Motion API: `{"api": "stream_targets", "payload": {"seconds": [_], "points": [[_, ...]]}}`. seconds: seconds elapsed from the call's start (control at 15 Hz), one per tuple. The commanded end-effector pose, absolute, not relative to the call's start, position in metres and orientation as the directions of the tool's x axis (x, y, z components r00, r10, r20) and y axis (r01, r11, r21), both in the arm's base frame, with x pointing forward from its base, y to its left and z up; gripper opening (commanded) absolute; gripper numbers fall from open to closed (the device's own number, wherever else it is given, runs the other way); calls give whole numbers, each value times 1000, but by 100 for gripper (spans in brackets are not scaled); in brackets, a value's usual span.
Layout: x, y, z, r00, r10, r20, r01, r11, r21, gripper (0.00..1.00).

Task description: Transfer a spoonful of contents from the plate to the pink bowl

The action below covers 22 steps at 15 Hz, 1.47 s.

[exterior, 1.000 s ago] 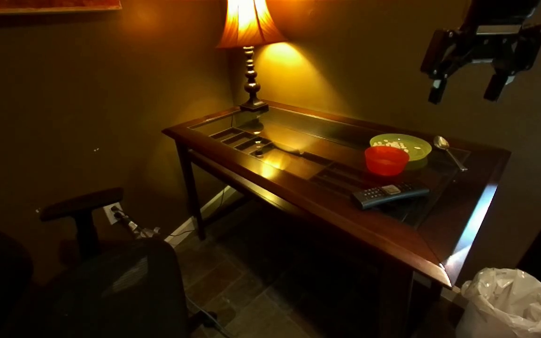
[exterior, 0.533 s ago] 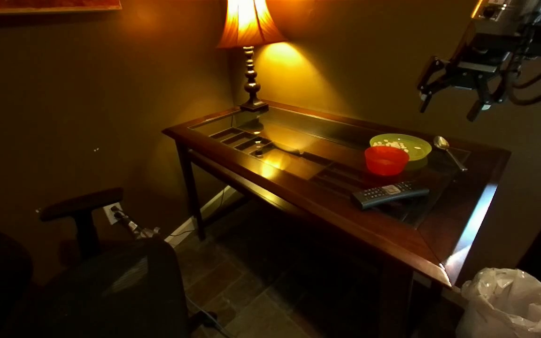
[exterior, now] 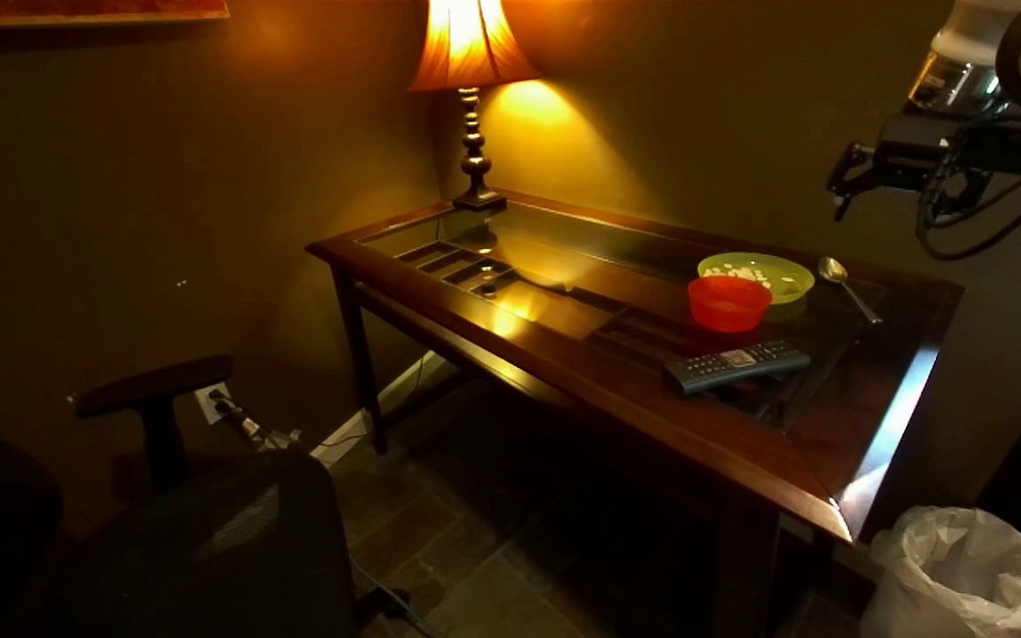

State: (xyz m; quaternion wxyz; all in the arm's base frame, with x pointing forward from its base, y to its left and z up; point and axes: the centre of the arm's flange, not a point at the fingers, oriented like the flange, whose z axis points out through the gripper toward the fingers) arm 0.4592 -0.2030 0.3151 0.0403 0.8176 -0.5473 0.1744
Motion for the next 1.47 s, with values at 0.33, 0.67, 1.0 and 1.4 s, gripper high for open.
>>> {"api": "stream_targets", "payload": {"seconds": [0.33,0.67,1.0,1.4], "points": [[458,-217,304,341,-874,346,-916,-391,-87,100],[485,-249,253,386,-799,462,-892,-451,-35,100],[503,-273,214,466,-752,467,-838,-545,-42,100],[510,-286,178,522,-725,449,-818,-575,22,58]]}}
